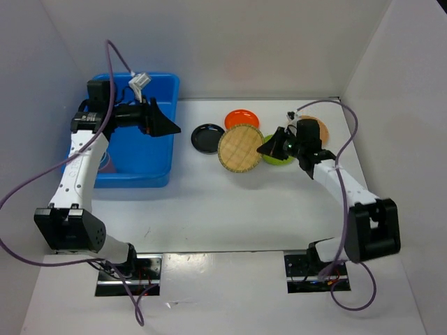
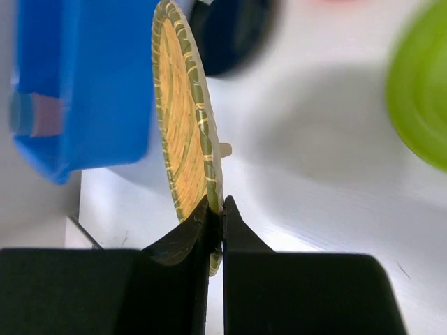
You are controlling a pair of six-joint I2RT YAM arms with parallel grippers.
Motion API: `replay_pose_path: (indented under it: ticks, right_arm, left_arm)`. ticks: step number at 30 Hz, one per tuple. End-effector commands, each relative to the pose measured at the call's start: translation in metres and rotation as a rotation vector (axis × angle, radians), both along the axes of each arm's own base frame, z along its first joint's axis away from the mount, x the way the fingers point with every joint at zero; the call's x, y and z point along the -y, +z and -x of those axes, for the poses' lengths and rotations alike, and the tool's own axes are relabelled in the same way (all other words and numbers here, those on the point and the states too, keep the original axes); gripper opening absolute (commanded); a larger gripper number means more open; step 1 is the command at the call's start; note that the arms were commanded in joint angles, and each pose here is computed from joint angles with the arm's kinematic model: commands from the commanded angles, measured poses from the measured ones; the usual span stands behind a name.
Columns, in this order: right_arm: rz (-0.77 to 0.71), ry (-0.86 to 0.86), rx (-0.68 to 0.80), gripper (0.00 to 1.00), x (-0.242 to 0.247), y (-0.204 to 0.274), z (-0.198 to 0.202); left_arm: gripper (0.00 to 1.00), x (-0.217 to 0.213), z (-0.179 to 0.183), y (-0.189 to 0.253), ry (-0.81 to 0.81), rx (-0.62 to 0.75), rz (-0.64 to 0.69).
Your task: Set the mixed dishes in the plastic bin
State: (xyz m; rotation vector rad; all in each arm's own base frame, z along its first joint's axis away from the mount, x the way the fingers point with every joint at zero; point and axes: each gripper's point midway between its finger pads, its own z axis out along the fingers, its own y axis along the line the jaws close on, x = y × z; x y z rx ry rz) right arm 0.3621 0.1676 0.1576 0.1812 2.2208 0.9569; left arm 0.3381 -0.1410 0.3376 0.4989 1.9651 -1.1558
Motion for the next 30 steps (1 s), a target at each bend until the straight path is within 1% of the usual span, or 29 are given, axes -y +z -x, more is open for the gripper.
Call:
replay_pose_path:
  ticks: [1,4,6,10,11,13,15,18,21,22,24,26,27,29,30]
  right_arm:
    - [0.003,0.091,0.264,0.0,-0.022,0.094,0.011]
    - [-0.023,0.122,0.329,0.0,-0.027,0.124,0.022]
    - [-0.041,0.126,0.362,0.0,-0.027,0.138,0.03]
    - [-0.062,0.157,0.411,0.0,-0.031,0.156,0.043]
    - [-0.067,0.167,0.424,0.0,-0.033,0.16,0.047]
    - [-0.075,0.18,0.451,0.0,-0.037,0.172,0.052]
    - [-0.075,0.212,0.455,0.0,-0.046,0.173,0.058]
    - [-0.084,0.246,0.463,0.0,-0.058,0.178,0.066]
    - [-0.076,0.245,0.442,0.0,-0.062,0.17,0.062]
    - [-0.084,0.254,0.457,0.0,-0.063,0.173,0.062]
    - [-0.097,0.251,0.478,0.0,-0.064,0.179,0.061]
    - [-0.085,0.233,0.46,0.0,-0.063,0.171,0.056]
    - [-0.085,0.233,0.46,0.0,-0.063,0.171,0.056]
    - [-0.079,0.235,0.464,0.0,-0.064,0.171,0.053]
    - [-0.076,0.236,0.456,0.0,-0.064,0.168,0.051]
  left_arm:
    - [0.99,0.036,0.007,0.003,-0.204,0.072,0.073]
    - [0.99,0.052,0.003,-0.002,-0.282,0.084,0.1]
    - [0.99,0.057,-0.007,-0.011,-0.288,0.073,0.096]
    - [0.99,0.06,-0.019,-0.022,-0.328,0.051,0.122]
    - [0.99,0.065,-0.021,-0.031,-0.348,0.035,0.127]
    - [0.99,0.069,-0.024,-0.029,-0.367,0.047,0.13]
    - [0.99,0.077,-0.028,-0.038,-0.386,0.046,0.13]
    - [0.99,0.082,-0.027,-0.033,-0.42,0.054,0.147]
    - [0.99,0.091,-0.025,-0.036,-0.452,0.052,0.153]
    - [0.99,0.094,-0.023,-0.036,-0.464,0.06,0.151]
    - [0.95,0.098,-0.021,-0.039,-0.483,0.047,0.161]
    - [0.9,0.102,-0.017,-0.038,-0.504,0.054,0.167]
    - [0.85,0.105,-0.015,-0.044,-0.513,0.03,0.167]
    - [0.85,0.104,-0.013,-0.048,-0.511,0.007,0.168]
    - [0.83,0.108,-0.009,-0.049,-0.523,0.007,0.166]
